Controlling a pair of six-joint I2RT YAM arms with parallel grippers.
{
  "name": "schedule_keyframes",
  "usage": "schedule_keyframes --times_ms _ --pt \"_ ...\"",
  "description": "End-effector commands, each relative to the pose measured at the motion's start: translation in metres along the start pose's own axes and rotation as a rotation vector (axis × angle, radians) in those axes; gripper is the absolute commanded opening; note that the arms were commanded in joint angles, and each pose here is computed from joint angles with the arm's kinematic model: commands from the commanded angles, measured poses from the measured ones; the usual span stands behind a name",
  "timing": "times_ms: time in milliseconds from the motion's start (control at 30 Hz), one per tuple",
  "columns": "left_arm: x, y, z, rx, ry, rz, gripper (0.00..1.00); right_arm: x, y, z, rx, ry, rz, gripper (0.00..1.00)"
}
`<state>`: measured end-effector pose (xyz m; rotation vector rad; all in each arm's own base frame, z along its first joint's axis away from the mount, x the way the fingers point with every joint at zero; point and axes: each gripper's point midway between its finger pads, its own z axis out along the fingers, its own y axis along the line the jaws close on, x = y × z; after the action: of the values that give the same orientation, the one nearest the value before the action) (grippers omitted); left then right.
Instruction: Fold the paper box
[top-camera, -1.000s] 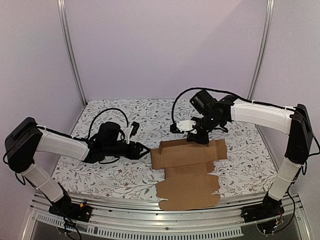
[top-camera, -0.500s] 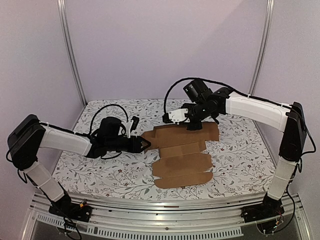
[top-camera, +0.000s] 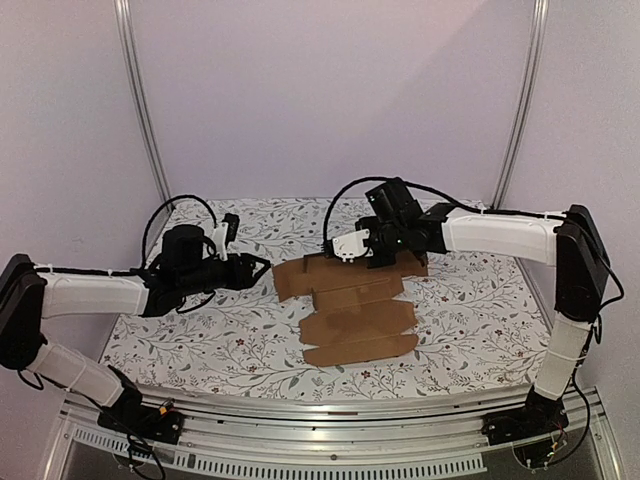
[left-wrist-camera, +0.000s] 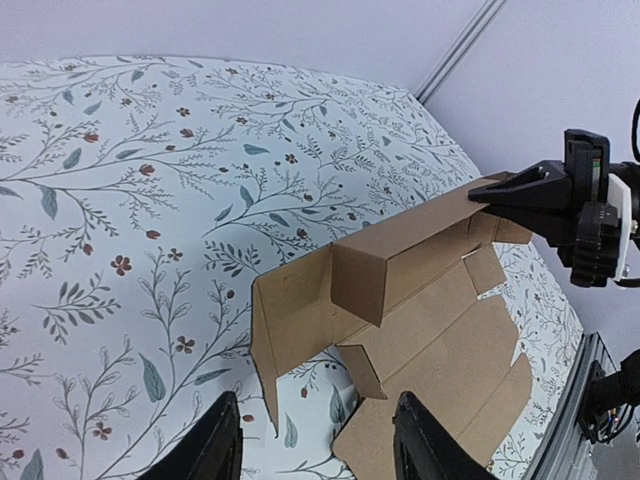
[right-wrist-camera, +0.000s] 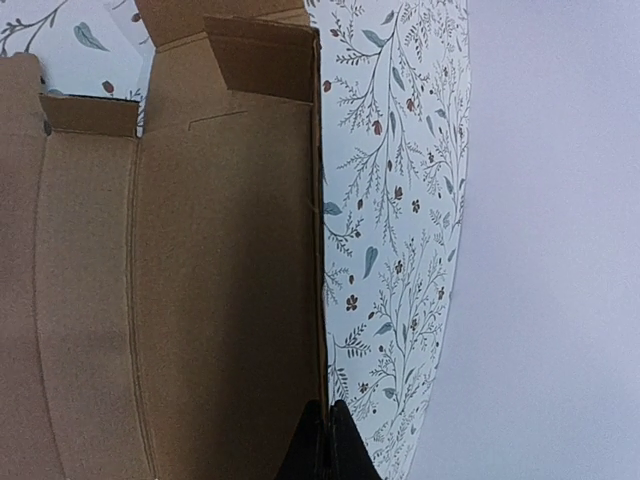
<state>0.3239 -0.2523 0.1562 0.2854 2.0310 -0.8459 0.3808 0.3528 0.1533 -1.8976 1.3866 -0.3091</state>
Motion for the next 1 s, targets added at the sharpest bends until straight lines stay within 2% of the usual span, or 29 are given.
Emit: schedule_keyframes --times_ms 0,167,400,667,967 --pt "0.018 0.037 -0.006 -0.117 0.046 -0.046 0.52 -0.011 -0.019 0.002 0.123 -0.063 -0.098 0.00" --pt "0.023 0.050 -0.003 -0.157 0.054 -0.067 0.52 -0.028 -0.037 0.010 0.255 -0.125 -0.210 0.00" --pt "0.043 0.069 0.000 -0.203 0.093 -0.121 0.51 -0.047 -0.014 0.001 0.399 -0.199 -0.329 0.00" --pt "0.055 0.078 -0.012 -0.229 0.089 -0.135 0.51 -0.043 -0.007 -0.006 0.636 -0.187 -0.417 0.00" --pt "0.068 0.104 -0.013 -0.350 0.139 -0.146 0.50 -0.044 0.026 -0.002 0.686 -0.227 -0.478 0.00"
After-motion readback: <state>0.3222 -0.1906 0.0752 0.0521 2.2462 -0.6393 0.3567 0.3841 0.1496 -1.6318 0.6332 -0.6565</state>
